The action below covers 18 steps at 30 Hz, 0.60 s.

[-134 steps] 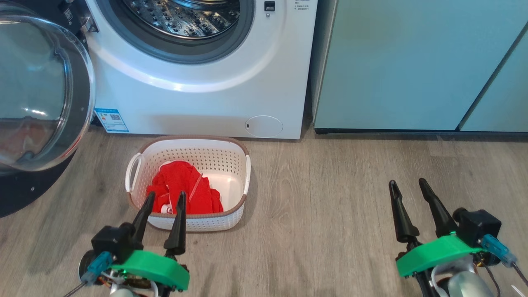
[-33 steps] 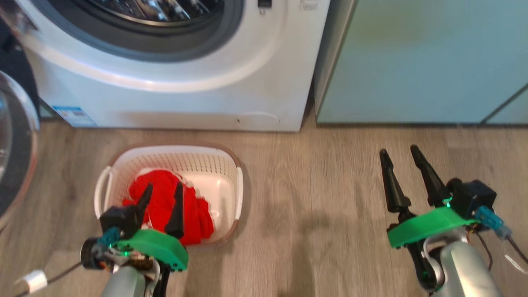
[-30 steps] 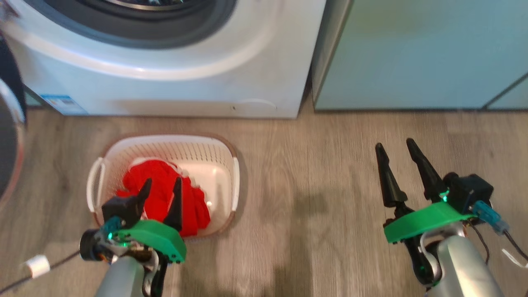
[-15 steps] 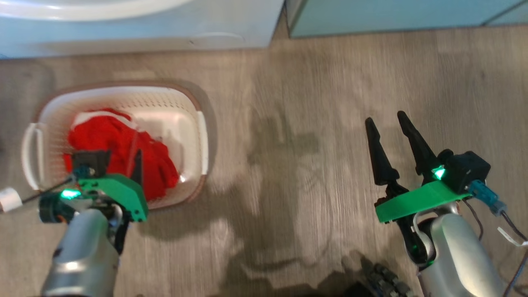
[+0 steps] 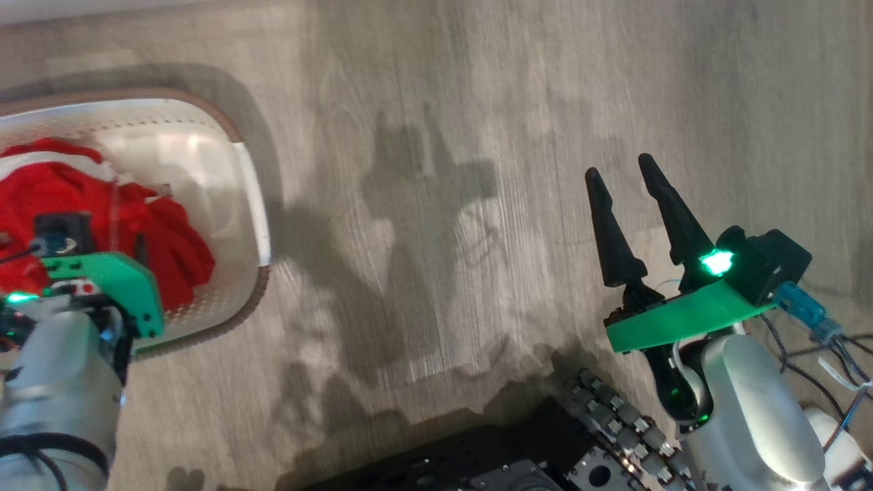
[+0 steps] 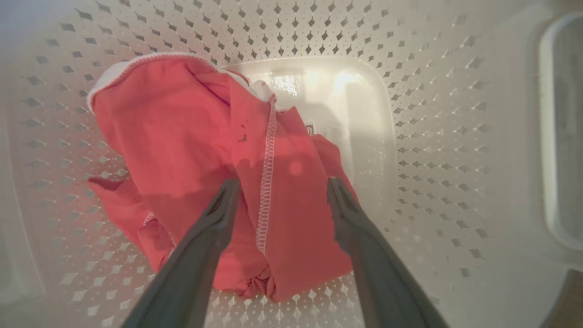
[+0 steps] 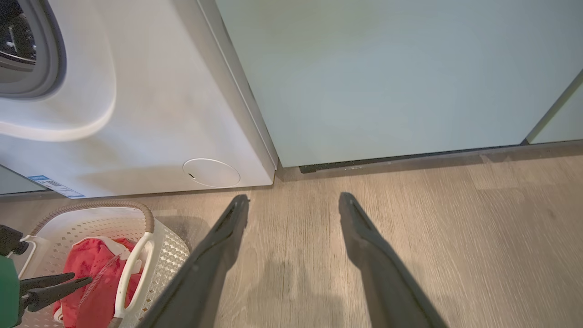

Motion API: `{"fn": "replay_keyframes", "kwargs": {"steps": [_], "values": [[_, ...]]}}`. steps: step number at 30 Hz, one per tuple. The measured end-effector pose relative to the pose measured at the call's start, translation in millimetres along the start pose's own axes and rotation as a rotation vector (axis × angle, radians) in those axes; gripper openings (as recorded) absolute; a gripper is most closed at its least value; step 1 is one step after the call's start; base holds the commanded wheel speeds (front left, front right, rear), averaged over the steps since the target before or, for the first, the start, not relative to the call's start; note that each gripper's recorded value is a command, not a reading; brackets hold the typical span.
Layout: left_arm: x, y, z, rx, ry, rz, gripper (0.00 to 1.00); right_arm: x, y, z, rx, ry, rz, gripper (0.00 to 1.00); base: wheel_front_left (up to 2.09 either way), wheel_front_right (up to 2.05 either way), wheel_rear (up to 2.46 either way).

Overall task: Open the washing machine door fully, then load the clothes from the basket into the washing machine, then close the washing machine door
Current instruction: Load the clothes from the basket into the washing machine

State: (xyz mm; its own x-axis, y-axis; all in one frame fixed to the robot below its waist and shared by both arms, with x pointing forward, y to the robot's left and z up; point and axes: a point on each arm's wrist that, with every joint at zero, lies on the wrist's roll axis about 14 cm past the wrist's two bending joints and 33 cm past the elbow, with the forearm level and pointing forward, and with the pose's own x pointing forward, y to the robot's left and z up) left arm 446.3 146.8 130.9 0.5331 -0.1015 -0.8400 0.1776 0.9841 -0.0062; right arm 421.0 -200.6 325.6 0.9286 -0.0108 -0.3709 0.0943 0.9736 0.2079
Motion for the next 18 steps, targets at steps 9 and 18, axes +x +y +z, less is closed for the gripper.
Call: {"fn": "replay_keyframes", "kwargs": {"steps": [9,18], "values": [[37,13,-16,0.051,0.075,0.057,1.0,5,-5,-18,-0.001,0.049,-0.011,1.0,0.0,0.0,0.0],[59,18,-36,0.057,0.149,0.068,1.0,7,-10,-32,0.002,0.086,-0.022,1.0,0.0,0.0,0.0]]}}
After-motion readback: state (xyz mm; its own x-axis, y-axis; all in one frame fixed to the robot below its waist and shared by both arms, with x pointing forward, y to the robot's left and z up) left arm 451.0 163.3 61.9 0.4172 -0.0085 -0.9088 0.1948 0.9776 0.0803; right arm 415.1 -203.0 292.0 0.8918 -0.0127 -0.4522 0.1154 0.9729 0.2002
